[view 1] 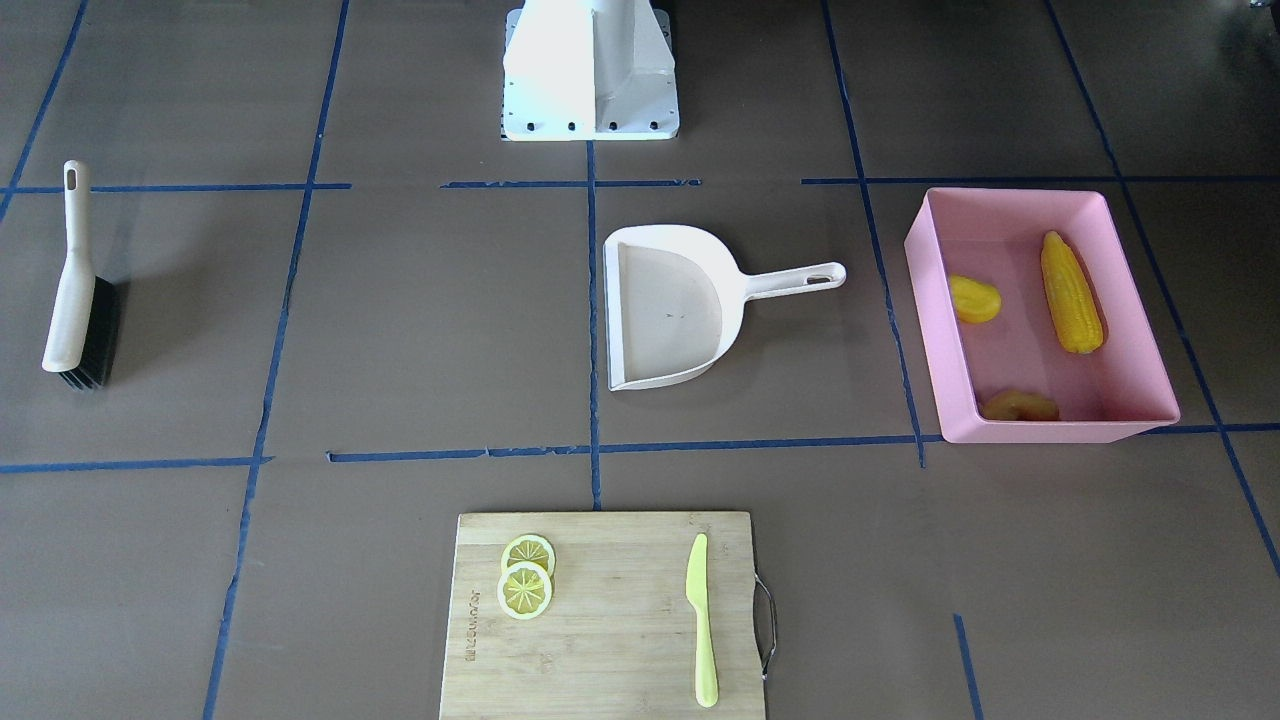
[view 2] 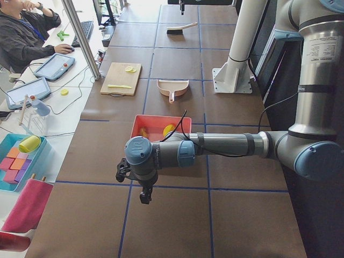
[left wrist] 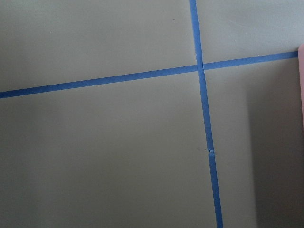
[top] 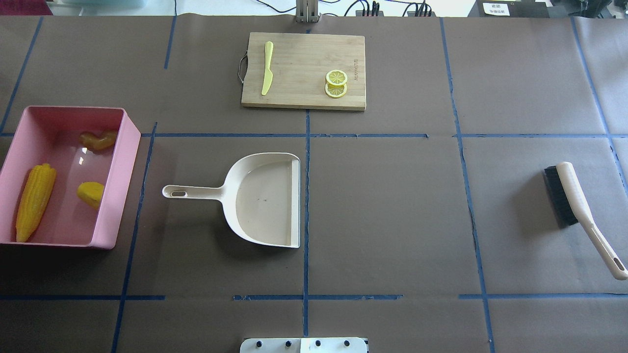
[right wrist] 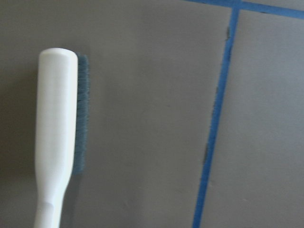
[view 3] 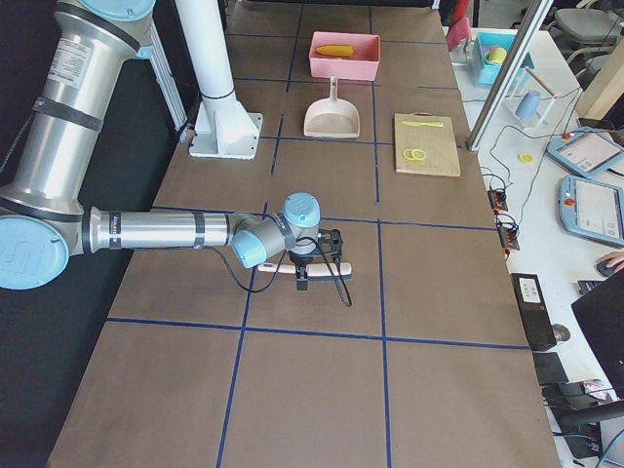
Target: Sweep and dump trash into bin
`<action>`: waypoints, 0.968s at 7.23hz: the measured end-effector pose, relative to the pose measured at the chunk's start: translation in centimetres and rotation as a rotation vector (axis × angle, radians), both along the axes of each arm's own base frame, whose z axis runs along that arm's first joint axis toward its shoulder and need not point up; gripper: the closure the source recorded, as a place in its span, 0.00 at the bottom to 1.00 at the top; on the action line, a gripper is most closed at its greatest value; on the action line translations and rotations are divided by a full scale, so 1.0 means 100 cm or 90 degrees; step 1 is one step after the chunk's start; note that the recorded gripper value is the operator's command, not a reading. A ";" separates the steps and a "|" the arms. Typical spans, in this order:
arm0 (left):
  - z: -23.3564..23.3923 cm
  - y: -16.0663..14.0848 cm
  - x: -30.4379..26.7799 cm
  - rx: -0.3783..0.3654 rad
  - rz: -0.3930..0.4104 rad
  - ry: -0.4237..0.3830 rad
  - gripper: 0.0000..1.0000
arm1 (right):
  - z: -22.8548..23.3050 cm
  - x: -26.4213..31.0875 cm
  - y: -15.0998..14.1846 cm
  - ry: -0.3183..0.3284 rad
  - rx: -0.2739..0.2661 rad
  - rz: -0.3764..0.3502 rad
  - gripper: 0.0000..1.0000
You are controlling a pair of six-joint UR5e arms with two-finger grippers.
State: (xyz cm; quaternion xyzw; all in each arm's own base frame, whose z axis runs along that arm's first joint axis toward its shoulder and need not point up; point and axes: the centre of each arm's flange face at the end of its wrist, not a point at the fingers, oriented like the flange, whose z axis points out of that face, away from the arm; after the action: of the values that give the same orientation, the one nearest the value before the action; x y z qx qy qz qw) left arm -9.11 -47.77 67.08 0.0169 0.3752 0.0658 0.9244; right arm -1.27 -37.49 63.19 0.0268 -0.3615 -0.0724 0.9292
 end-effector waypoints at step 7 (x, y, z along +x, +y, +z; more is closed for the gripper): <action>0.004 0.006 0.000 -0.004 0.002 -0.002 0.00 | 0.025 0.105 0.021 0.012 -0.049 0.018 0.00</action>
State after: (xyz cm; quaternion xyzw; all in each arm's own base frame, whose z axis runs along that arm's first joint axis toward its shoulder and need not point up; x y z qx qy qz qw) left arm -9.10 -47.12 67.48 0.0129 0.3743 0.0661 0.9249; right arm 9.24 -35.40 65.73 -0.0046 -0.3546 -0.0457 0.9339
